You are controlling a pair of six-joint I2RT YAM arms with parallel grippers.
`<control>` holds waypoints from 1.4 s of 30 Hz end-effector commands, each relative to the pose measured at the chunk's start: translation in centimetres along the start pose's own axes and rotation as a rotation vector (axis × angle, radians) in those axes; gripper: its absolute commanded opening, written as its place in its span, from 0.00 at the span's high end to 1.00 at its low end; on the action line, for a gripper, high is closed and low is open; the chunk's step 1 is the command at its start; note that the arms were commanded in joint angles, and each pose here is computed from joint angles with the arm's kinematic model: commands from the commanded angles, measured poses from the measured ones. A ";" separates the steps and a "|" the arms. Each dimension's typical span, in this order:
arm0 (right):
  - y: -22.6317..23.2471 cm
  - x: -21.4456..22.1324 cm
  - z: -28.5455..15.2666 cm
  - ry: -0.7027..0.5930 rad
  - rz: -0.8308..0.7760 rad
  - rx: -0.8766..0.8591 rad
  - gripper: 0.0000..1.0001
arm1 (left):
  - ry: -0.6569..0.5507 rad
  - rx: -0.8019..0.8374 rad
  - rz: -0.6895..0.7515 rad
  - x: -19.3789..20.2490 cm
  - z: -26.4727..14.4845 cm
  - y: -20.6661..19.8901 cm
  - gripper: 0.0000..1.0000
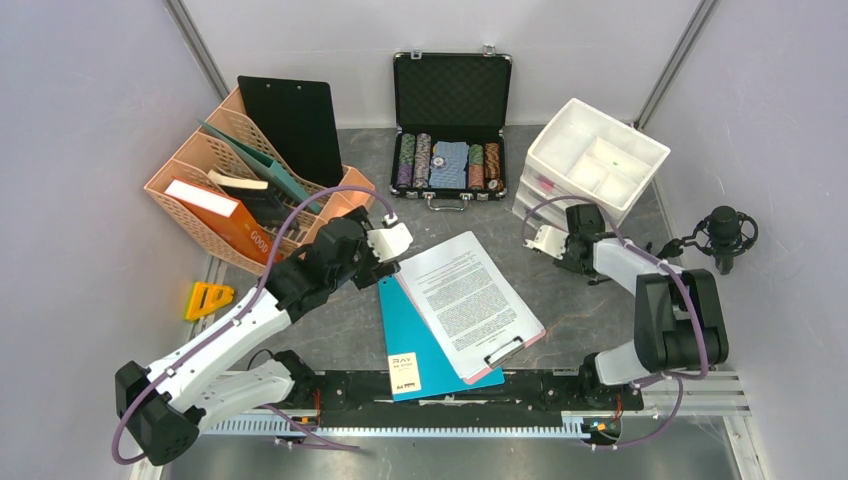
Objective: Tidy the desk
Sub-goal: Move the storage box to the center of the board.
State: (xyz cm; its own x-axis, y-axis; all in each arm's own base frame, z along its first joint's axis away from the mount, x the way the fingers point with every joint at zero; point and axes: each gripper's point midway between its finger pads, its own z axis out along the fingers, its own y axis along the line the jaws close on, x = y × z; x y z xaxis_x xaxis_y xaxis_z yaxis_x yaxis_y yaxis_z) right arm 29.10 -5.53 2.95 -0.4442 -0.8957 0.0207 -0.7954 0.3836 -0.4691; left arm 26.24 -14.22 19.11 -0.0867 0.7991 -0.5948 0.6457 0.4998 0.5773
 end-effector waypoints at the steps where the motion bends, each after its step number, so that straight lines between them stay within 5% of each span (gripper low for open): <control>1: -5.2 -0.3 0.0 0.031 -0.011 0.124 0.60 | -0.051 -0.025 -0.004 -1.5 0.1 1.0 0.00; 18: -15.8 -1.9 3.5 0.124 0.167 0.266 0.59 | -0.048 -0.033 0.008 -1.6 0.3 1.2 0.00; 35: -19.0 2.5 2.0 0.313 -0.130 0.516 0.58 | -0.032 -0.038 0.020 -1.4 0.7 1.2 0.00; 38: -18.7 2.5 1.4 0.276 -0.117 0.505 0.57 | -0.038 -0.039 0.016 -1.6 0.6 1.3 0.00; 42: -16.1 -0.5 -0.3 0.004 0.023 0.323 0.51 | -0.044 -0.043 0.012 -1.6 0.5 1.4 0.00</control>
State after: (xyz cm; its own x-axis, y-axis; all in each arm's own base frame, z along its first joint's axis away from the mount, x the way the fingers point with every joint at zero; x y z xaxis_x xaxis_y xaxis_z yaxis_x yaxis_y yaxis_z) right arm 41.58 -14.82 6.77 -0.5066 -0.8190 0.2693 -0.6560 0.1635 -0.7368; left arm 26.87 -14.64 18.66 -0.0847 0.8076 -0.5836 0.6472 0.4899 0.5841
